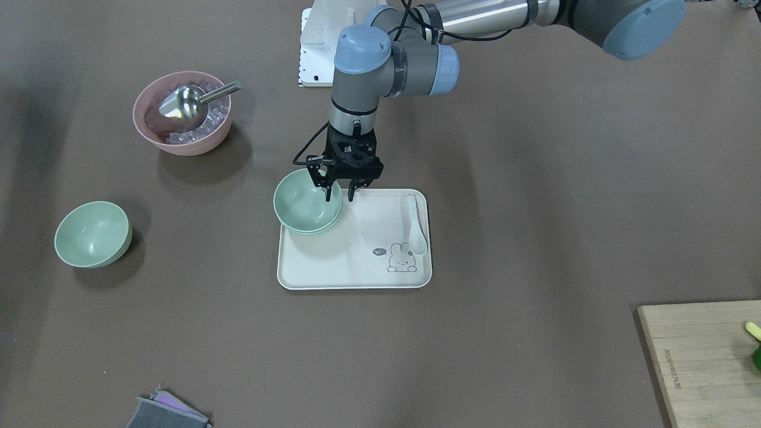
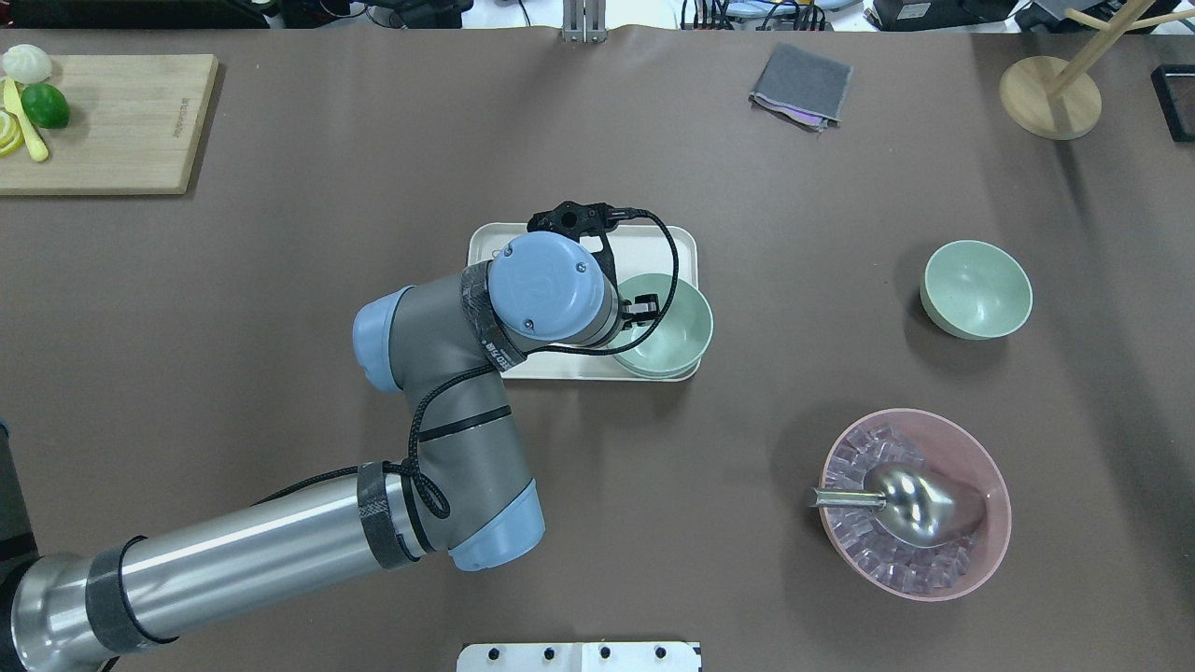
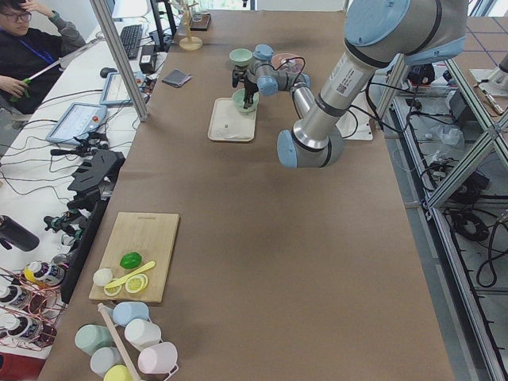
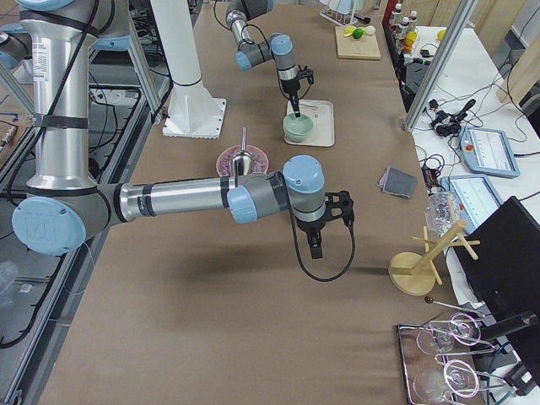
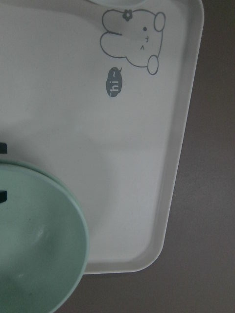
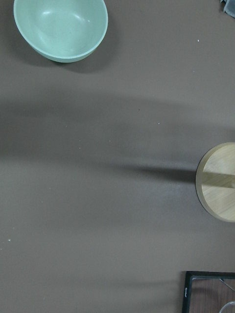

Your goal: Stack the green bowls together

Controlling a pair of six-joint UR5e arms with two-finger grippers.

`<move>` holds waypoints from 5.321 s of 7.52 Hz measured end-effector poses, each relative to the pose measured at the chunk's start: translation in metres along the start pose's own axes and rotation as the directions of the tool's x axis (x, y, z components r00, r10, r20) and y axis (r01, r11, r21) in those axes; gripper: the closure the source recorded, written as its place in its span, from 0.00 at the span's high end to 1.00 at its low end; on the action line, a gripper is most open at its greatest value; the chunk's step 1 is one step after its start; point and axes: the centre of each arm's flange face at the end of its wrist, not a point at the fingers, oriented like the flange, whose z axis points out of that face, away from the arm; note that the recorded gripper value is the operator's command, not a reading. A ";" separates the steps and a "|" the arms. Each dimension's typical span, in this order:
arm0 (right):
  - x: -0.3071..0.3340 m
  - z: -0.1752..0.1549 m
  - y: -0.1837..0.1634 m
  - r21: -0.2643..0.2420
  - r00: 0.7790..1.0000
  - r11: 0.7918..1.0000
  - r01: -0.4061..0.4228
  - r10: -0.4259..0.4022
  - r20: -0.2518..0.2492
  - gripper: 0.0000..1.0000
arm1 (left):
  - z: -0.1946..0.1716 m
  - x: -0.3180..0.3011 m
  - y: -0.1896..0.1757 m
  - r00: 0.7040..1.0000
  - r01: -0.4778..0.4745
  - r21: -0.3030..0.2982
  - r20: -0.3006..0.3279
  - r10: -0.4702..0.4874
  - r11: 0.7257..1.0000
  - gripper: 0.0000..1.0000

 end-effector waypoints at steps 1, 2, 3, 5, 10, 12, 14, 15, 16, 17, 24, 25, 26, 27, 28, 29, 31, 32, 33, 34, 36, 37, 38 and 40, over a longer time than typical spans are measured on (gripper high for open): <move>0.000 0.000 0.000 -0.001 1.000 1.000 -0.001 0.001 0.000 1.00 | -0.003 0.001 -0.002 1.000 -0.001 0.009 -0.006 0.001 1.000 0.97; 0.000 0.000 0.000 -0.001 1.000 1.000 -0.002 0.002 0.000 1.00 | -0.014 0.004 -0.005 1.000 0.000 0.017 -0.024 0.001 1.000 0.97; -0.001 0.000 -0.001 0.000 1.000 1.000 -0.008 0.008 0.000 1.00 | -0.030 0.002 -0.010 0.999 -0.002 0.026 -0.047 0.003 1.000 0.98; -0.005 -0.002 -0.004 0.005 0.999 0.999 -0.036 0.036 0.004 1.00 | -0.064 -0.042 -0.026 0.996 -0.066 0.022 -0.057 0.067 0.998 0.98; -0.069 -0.002 -0.004 -0.005 0.988 0.989 -0.149 0.149 0.047 1.00 | -0.212 -0.244 -0.149 0.912 -0.380 -0.127 0.113 0.394 0.916 0.98; -0.097 0.011 -0.003 -0.032 0.984 0.985 -0.171 0.173 0.048 1.00 | -0.260 -0.384 -0.222 0.853 -0.474 -0.213 0.130 0.505 0.855 0.98; -0.116 0.028 -0.005 -0.046 0.988 0.988 -0.149 0.150 0.027 1.00 | -0.275 -0.542 -0.259 0.831 -0.507 -0.312 0.071 0.552 0.804 0.98; -0.126 0.036 -0.007 -0.052 0.991 0.990 -0.131 0.132 0.017 1.00 | -0.282 -0.598 -0.263 0.835 -0.499 -0.331 0.065 0.547 0.801 0.98; -0.135 0.045 -0.010 -0.058 0.994 0.992 -0.111 0.111 0.005 1.00 | -0.282 -0.644 -0.254 0.853 -0.466 -0.355 0.064 0.519 0.810 0.98; -0.146 0.056 -0.013 -0.065 0.996 0.994 -0.089 0.089 -0.002 1.00 | -0.278 -0.682 -0.236 0.872 -0.429 -0.374 0.065 0.484 0.822 0.98; -0.161 0.159 -0.008 -0.030 0.998 0.998 -0.048 0.047 -0.028 0.87 | -0.275 -0.721 -0.207 0.881 -0.416 -0.367 0.064 0.469 0.832 0.98; -0.164 0.167 -0.004 -0.034 0.998 0.998 -0.044 0.043 -0.039 0.68 | -0.276 -0.720 -0.208 0.880 -0.417 -0.366 0.064 0.470 0.832 0.98; -0.167 0.173 -0.002 -0.038 0.998 0.998 -0.050 0.048 -0.047 0.61 | -0.276 -0.720 -0.207 0.880 -0.418 -0.366 0.064 0.470 0.832 0.98; -0.172 0.177 0.001 -0.042 0.997 0.997 -0.065 0.063 -0.051 0.61 | -0.276 -0.719 -0.207 0.880 -0.419 -0.365 0.064 0.471 0.831 0.98; -0.176 0.181 0.003 -0.046 0.996 0.996 -0.074 0.071 -0.052 0.60 | -0.276 -0.719 -0.207 0.879 -0.420 -0.365 0.064 0.472 0.831 0.98; -0.179 0.183 0.004 -0.050 0.996 0.996 -0.076 0.073 -0.053 0.59 | -0.277 -0.719 -0.208 0.879 -0.421 -0.364 0.064 0.473 0.831 0.98; -0.179 0.187 0.006 -0.055 0.996 0.995 -0.078 0.075 -0.056 0.59 | -0.277 -0.717 -0.208 0.878 -0.423 -0.363 0.063 0.475 0.830 0.98; -0.178 0.188 0.007 -0.058 0.995 0.995 -0.080 0.077 -0.057 0.56 | -0.277 -0.717 -0.208 0.877 -0.424 -0.362 0.063 0.476 0.830 0.98; -0.177 0.188 0.008 -0.059 0.995 0.995 -0.082 0.078 -0.059 0.54 | -0.278 -0.716 -0.208 0.877 -0.425 -0.360 0.063 0.477 0.830 0.98; -0.175 0.189 0.009 -0.061 0.995 0.995 -0.084 0.080 -0.061 0.53 | -0.279 -0.716 -0.208 0.876 -0.427 -0.359 0.062 0.477 0.830 0.98; -0.172 0.189 0.011 -0.064 0.994 0.994 -0.088 0.084 -0.065 0.22 | -0.280 -0.714 -0.208 0.875 -0.430 -0.357 0.062 0.480 0.829 0.98; -0.171 0.189 0.011 -0.064 0.994 0.994 -0.090 0.085 -0.066 0.00 | -0.280 -0.713 -0.208 0.874 -0.432 -0.355 0.062 0.482 0.829 0.98; -0.170 0.189 0.011 -0.064 0.994 0.994 -0.091 0.087 -0.067 0.00 | -0.281 -0.712 -0.208 0.873 -0.433 -0.355 0.062 0.483 0.829 0.98; -0.171 0.187 0.009 -0.059 0.994 0.994 -0.091 0.087 -0.064 0.00 | -0.282 -0.711 -0.208 0.872 -0.437 -0.352 0.062 0.486 0.828 0.98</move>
